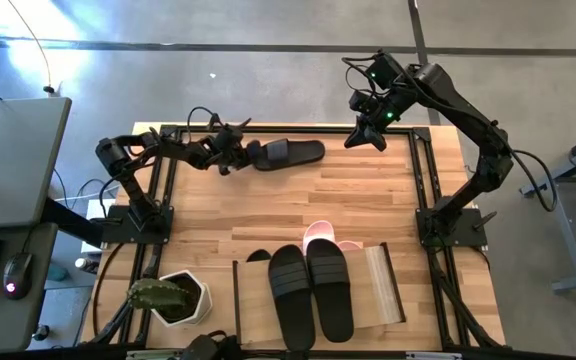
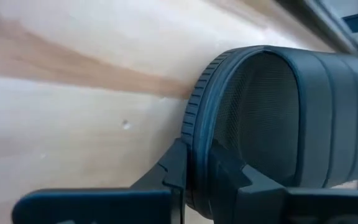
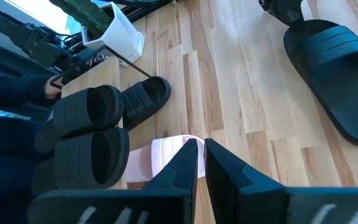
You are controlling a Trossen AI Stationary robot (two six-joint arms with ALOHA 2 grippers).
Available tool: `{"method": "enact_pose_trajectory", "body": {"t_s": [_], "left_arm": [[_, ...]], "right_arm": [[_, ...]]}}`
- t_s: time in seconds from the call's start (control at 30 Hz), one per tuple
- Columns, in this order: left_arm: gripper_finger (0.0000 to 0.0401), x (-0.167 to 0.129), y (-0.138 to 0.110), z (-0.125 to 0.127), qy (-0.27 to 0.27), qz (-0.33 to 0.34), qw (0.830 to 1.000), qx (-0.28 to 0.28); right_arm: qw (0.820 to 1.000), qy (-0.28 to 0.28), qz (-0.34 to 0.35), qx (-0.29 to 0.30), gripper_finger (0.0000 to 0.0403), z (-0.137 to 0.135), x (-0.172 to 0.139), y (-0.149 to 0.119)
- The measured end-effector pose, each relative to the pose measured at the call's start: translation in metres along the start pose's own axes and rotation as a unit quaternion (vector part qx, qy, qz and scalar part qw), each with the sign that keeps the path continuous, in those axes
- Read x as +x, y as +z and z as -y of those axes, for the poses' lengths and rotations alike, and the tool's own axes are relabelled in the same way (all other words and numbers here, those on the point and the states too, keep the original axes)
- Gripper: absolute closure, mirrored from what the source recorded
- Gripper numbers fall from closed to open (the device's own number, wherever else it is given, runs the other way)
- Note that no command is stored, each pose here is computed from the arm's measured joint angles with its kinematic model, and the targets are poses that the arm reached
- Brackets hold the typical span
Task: Pick and place slides into the shelf
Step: Put the black slipper under the shelf
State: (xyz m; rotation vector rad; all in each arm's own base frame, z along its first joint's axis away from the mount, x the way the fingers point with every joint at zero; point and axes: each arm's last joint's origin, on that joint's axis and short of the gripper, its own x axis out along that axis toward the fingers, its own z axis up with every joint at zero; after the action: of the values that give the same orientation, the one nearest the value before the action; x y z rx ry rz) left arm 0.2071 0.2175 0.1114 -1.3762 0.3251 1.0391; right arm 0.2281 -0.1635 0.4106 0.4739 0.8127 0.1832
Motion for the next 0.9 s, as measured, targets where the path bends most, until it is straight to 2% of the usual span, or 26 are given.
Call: {"method": "enact_pose_trajectory", "body": {"t_s": [0.4, 0.57, 0.77, 0.9], "left_arm": [[0.0378, -0.008, -0.002, 0.011, -0.051, -0.033, 0.998, 0.004], [0.0378, -0.025, -0.003, 0.024, -0.074, -0.018, 0.997, 0.02], [0.0378, -0.056, -0.008, 0.047, -0.137, -0.002, 0.989, 0.052], [0.0379, -0.077, -0.015, 0.057, -0.158, -0.001, 0.985, 0.073]], "right_arm": [[1.0, -0.003, -0.001, 0.003, 0.0382, 0.0, 0.0, 0.0], [1.0, -0.004, -0.001, 0.0, 0.0382, 0.0, 0.0, 0.0], [1.0, -0.004, -0.003, 0.002, 0.0382, 0.0, 0.0, 0.0], [1.0, 0.0, -0.017, 0.004, 0.0382, 0.0, -0.002, -0.005]]}}
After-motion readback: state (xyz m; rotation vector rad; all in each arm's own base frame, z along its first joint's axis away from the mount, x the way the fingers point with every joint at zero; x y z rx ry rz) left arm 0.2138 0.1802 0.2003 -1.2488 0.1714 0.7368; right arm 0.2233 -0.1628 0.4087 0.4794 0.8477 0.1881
